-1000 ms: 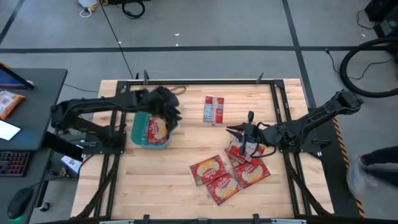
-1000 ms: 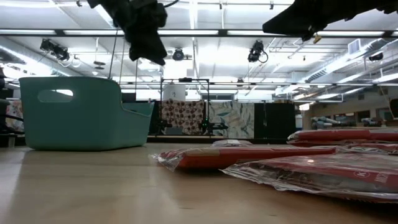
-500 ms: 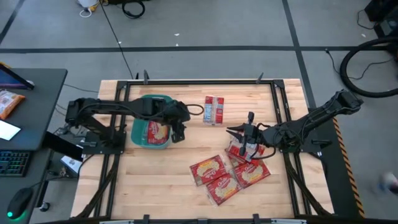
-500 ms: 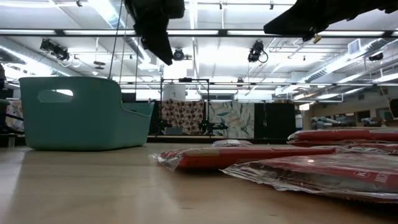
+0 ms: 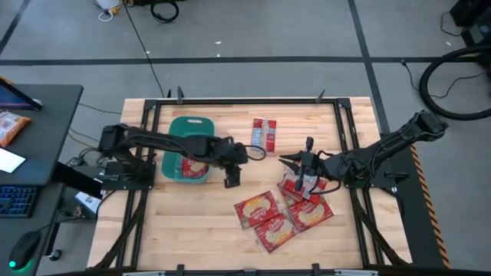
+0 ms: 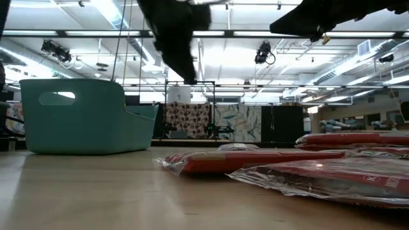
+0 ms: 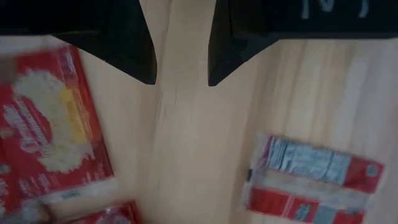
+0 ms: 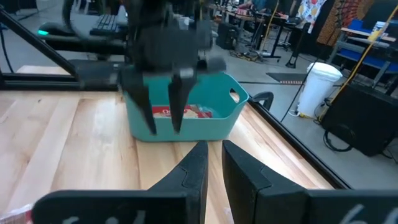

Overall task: Sort popcorn bags into baskets
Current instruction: Put the red popcorn bag into the green bin

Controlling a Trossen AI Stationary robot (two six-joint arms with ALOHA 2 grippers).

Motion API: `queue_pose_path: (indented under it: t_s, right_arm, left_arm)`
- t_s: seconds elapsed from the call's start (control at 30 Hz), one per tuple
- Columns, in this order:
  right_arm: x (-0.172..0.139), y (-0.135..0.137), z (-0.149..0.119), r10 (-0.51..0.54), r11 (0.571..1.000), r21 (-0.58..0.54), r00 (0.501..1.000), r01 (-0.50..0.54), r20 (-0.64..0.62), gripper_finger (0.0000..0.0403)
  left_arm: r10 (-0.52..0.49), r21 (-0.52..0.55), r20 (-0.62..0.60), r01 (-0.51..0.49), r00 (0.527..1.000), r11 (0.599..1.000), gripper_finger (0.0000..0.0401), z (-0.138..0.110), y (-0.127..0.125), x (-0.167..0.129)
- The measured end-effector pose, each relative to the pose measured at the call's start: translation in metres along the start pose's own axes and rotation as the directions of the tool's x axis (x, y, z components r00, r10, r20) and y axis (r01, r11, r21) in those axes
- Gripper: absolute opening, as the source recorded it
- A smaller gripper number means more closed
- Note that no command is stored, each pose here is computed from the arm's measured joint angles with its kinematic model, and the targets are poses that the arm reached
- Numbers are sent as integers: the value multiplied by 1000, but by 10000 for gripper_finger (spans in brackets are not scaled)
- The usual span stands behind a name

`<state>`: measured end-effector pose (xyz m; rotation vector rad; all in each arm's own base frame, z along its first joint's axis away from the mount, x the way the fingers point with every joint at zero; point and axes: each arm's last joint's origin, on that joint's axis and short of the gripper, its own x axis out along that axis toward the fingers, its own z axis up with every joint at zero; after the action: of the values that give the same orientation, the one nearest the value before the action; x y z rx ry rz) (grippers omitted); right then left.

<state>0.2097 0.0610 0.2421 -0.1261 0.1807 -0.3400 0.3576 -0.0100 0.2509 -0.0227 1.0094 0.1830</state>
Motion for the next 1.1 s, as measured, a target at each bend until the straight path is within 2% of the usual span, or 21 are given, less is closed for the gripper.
queue_pose_path:
  t_s: [0.07, 0.13, 0.27, 0.37, 0.67, 0.83, 0.93, 1.1]
  right_arm:
    - [0, 0, 1, -1, 1000, 5, 1000, 1, 5, 52]
    - [0, 0, 0, 0, 1000, 3, 1000, 0, 4, 52]
    - [0, 0, 0, 0, 1000, -3, 1000, 0, 4, 52]
    - [0, 0, 0, 0, 1000, -10, 1000, 0, 0, 52]
    - [0, 0, 0, -1, 1000, -18, 1000, 1, -1, 52]
    - [0, 0, 1, -1, 1000, -16, 1000, 1, 5, 52]
    - [0, 0, 0, -1, 1000, -22, 1000, 1, 4, 52]
    - [0, 0, 1, -1, 1000, -22, 1000, 1, 4, 52]
  left_arm:
    - [11, 24, 3, -11, 1000, 1000, 149, 2, -1, 20]
    - [70, 72, 18, -71, 997, 995, 149, 4, -1, 39]
    - [210, 190, 44, -215, 977, 958, 149, 5, 4, 73]
    - [256, 224, 62, -263, 965, 938, 149, 5, 12, 93]
    - [296, 196, 119, -314, 948, 929, 149, 9, 43, 125]
    - [272, 173, 153, -297, 950, 939, 151, 12, 51, 133]
    - [253, 181, 174, -284, 952, 942, 166, 12, 50, 141]
    - [223, 196, 170, -255, 960, 947, 218, 9, 48, 149]
